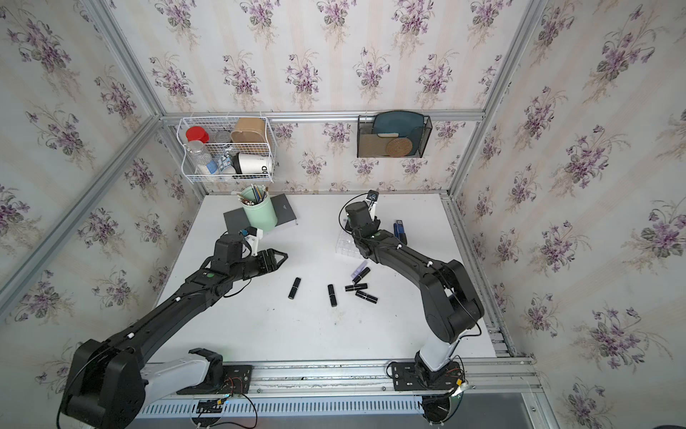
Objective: Arrange the lipsticks in the organizer
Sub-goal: Place the lipstick in the storage box, then pick up the lipstick at the center of the board.
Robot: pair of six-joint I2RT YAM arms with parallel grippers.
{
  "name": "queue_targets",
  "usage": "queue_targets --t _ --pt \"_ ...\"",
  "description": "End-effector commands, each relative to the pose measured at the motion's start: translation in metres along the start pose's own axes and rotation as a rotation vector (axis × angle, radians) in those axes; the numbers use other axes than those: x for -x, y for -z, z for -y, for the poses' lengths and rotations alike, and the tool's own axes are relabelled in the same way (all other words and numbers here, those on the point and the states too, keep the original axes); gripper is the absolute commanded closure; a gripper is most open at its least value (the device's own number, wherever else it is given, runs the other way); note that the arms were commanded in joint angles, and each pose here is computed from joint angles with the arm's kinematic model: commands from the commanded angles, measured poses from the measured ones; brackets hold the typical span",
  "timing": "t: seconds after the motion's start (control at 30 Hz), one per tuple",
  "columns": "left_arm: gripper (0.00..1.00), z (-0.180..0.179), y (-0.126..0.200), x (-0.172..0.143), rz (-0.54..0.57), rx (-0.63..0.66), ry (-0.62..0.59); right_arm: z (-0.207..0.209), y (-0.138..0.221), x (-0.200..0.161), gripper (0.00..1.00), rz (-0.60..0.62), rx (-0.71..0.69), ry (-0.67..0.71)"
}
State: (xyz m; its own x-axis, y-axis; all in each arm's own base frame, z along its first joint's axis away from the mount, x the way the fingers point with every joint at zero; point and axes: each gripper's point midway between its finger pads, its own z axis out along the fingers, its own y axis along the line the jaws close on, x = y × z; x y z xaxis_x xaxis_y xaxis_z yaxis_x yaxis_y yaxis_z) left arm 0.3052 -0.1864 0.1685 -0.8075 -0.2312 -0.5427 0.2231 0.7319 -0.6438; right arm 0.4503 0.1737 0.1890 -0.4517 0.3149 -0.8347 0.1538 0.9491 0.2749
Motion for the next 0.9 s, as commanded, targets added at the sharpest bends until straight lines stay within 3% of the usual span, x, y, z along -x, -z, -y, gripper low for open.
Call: queue_targets --t 0.0,0.27,0.53,0.87 --pt "0.36 0.018 -0.006 -0.002 -0.026 -0.001 -0.207 0.024 0.012 -0.007 0.6 -0.058 -0.003 -0.029" --pt "0.4 0.074 -0.064 -0.038 -0.231 -0.119 -0.383 0.069 0.049 -0.068 0.65 -0.291 0.04 -0.117" --pt "0.48 0.099 -0.119 -0.081 -0.405 -0.077 -0.457 0.097 0.068 -0.075 0.67 -0.295 0.022 -0.109" --pt "0.54 0.094 -0.17 -0.092 -0.47 0.028 -0.53 0.097 0.062 -0.089 0.68 -0.328 0.049 -0.112"
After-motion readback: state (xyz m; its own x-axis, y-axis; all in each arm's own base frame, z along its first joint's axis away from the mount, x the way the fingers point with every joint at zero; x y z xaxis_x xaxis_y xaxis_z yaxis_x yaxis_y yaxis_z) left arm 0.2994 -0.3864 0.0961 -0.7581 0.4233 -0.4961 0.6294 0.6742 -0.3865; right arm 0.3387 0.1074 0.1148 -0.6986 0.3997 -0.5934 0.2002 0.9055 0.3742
